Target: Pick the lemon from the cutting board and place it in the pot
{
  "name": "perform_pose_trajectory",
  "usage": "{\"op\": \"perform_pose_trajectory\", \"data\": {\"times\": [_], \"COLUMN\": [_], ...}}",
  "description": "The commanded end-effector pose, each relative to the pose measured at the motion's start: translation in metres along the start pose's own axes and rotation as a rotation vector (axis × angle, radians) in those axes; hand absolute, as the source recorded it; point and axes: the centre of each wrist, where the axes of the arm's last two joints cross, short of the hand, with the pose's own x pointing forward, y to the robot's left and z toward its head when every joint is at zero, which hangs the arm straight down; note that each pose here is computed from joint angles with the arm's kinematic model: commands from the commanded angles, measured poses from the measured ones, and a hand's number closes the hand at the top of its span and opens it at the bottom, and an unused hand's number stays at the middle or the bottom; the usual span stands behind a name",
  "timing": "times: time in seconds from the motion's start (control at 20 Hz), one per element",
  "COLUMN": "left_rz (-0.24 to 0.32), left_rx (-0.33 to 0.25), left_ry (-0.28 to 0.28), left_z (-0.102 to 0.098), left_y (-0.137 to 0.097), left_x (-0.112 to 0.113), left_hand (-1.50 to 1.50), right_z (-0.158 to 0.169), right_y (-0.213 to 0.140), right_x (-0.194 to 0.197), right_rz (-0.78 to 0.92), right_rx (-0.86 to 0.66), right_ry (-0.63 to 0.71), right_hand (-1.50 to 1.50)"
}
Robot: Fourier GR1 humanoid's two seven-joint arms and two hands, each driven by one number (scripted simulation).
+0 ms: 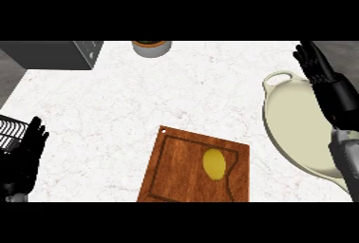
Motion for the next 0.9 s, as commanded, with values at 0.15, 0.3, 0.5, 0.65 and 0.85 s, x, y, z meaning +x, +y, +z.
{"op": "perform_pose_trajectory", "data": {"times": [0.15, 0.3, 0.5, 0.65, 0.85], "left_rz": [0.082, 0.092, 0.132, 0.144, 0.123], "left_rx": [-0.070, -0.126, -0.177, -0.182, -0.134], "left_ry": [-0.264, -0.273, -0.297, -0.292, -0.285], "left_z": [-0.013, -0.014, -0.011, -0.006, -0.022], "left_y": [-0.030, -0.036, -0.055, -0.053, -0.040], "left_x": [0.067, 0.075, 0.108, 0.117, 0.108], "left_hand": [0.00, 0.00, 0.00, 0.00, 0.00], "right_z": [-0.025, -0.025, 0.044, 0.036, 0.042], "right_y": [0.011, -0.021, 0.056, 0.046, 0.033], "right_x": [-0.028, 0.010, -0.099, -0.105, -0.075], "right_rz": [-0.103, 0.471, 0.094, 0.016, 0.036], "right_rx": [0.046, 0.299, 0.028, 0.055, 0.176], "right_ry": [-0.011, -0.093, -0.027, -0.138, -0.174], "right_hand": [1.50, 1.50, -1.50, -1.50, -1.50]}}
